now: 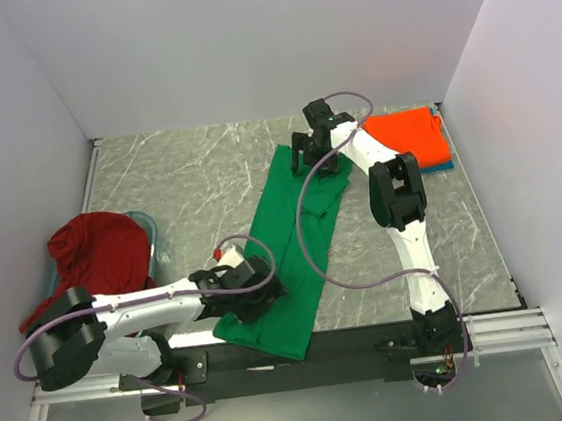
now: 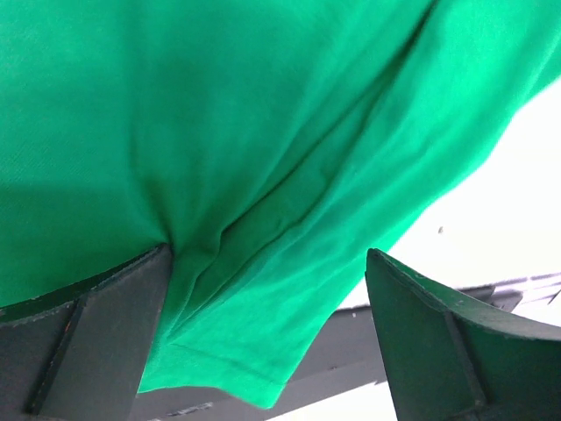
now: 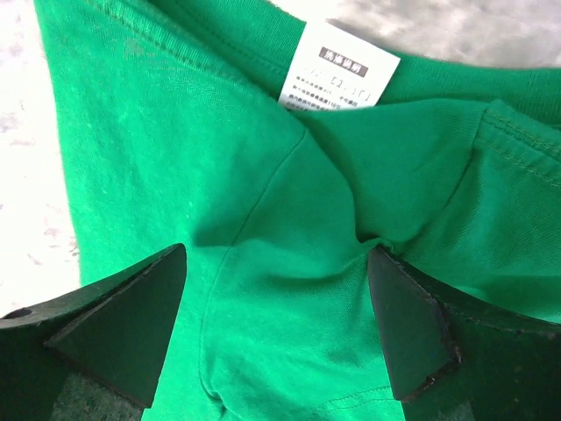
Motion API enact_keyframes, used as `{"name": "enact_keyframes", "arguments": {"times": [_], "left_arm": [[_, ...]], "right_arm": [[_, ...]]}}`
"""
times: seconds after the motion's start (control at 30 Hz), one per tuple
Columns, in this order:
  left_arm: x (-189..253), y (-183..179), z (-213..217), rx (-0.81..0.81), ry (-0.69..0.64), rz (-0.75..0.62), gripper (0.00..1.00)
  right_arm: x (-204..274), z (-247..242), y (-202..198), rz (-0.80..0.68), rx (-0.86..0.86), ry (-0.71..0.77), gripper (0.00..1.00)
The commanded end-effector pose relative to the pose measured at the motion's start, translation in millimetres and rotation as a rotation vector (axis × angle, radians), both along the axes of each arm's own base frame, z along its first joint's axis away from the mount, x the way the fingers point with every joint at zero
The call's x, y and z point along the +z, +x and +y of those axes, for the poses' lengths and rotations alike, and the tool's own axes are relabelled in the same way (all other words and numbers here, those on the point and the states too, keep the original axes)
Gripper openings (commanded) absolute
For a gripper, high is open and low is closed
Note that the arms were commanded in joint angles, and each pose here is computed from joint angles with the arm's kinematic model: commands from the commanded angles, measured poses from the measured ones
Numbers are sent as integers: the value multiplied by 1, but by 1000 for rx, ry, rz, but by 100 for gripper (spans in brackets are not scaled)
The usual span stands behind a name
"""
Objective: Fold and stack the t-shirts
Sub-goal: Fold the tshirt
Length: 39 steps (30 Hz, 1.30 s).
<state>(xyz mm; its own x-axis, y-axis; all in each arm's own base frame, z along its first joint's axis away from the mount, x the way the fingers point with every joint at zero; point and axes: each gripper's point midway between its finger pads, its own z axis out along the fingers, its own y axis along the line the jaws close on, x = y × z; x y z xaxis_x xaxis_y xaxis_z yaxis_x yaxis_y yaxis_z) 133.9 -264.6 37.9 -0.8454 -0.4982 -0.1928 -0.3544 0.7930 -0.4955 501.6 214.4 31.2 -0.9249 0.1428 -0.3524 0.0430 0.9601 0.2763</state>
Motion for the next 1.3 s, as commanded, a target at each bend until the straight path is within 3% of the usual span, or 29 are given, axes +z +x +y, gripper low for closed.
{"name": "enact_keyframes", "arguments": {"times": [0.0, 0.33, 0.6, 0.7, 0.9, 1.1, 1.17, 1.2, 1.23, 1.27], "left_arm": [[-12, -21, -7, -19, 46, 58, 99], [-21, -29, -58, -155, -2, 51, 100], [-9, -15, -74, -150, 29, -1, 100], [4, -9, -75, -153, 36, -43, 100], [55, -6, -72, -175, 46, -158, 99], [68, -25, -41, -180, 109, -171, 99], [68, -37, -26, -156, 102, -142, 100], [53, -43, -11, -151, 125, -118, 99], [55, -50, -7, -146, 85, -109, 99], [51, -56, -3, -134, 59, -73, 99]], "right_arm": [[-32, 12, -5, 70, 70, 39, 90], [-10, 65, 22, -33, 176, 188, 91], [3, 86, 55, -127, 71, 318, 91], [20, 90, 62, -163, 59, 348, 91], [100, 86, 64, -294, 87, 352, 92], [217, 69, 41, -477, 137, 347, 92], [213, 57, 25, -452, 126, 302, 92], [243, 45, 13, -509, 108, 284, 93], [212, 36, -2, -446, 95, 236, 93], [215, 29, -8, -471, 77, 225, 93]]}}
